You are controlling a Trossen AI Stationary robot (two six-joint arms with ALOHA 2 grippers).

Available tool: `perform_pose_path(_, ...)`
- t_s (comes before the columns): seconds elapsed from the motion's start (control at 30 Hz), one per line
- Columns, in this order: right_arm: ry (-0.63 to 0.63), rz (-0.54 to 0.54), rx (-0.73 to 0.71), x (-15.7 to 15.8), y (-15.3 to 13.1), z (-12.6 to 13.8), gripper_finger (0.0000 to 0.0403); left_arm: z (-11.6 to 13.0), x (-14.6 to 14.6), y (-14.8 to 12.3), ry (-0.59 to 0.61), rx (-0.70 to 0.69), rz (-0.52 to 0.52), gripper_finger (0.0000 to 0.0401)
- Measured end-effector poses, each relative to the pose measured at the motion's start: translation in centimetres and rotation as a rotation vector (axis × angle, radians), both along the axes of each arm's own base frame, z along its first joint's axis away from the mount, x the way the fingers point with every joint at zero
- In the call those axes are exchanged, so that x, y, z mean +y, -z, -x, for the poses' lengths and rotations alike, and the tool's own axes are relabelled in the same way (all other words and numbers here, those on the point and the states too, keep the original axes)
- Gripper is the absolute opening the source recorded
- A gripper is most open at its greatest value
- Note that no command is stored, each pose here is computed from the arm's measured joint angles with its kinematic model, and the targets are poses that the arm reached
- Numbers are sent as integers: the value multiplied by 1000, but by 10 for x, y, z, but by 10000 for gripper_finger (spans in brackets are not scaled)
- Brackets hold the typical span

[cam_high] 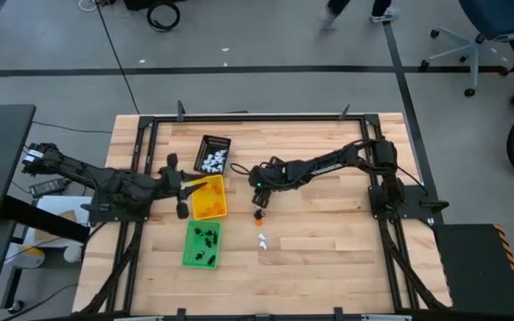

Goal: Sort Halloween decoration
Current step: Put the black skeleton toy into the green basket

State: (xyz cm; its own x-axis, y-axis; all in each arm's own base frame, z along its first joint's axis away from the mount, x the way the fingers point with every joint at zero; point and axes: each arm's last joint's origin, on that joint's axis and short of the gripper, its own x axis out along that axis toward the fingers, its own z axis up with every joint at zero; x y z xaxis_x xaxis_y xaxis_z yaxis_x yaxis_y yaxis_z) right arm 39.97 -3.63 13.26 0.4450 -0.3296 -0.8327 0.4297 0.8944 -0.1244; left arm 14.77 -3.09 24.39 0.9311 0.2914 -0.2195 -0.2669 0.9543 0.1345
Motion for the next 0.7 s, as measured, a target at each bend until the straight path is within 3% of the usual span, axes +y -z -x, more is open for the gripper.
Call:
perform_pose_path(0.27,100,-31,26,0,2,5,245,-1,0,-4,11,-23,-37,69)
perform_pose_path(0.7,152,-169,88,4,-4,17,202,0,0,-2,7,-11,-23,69)
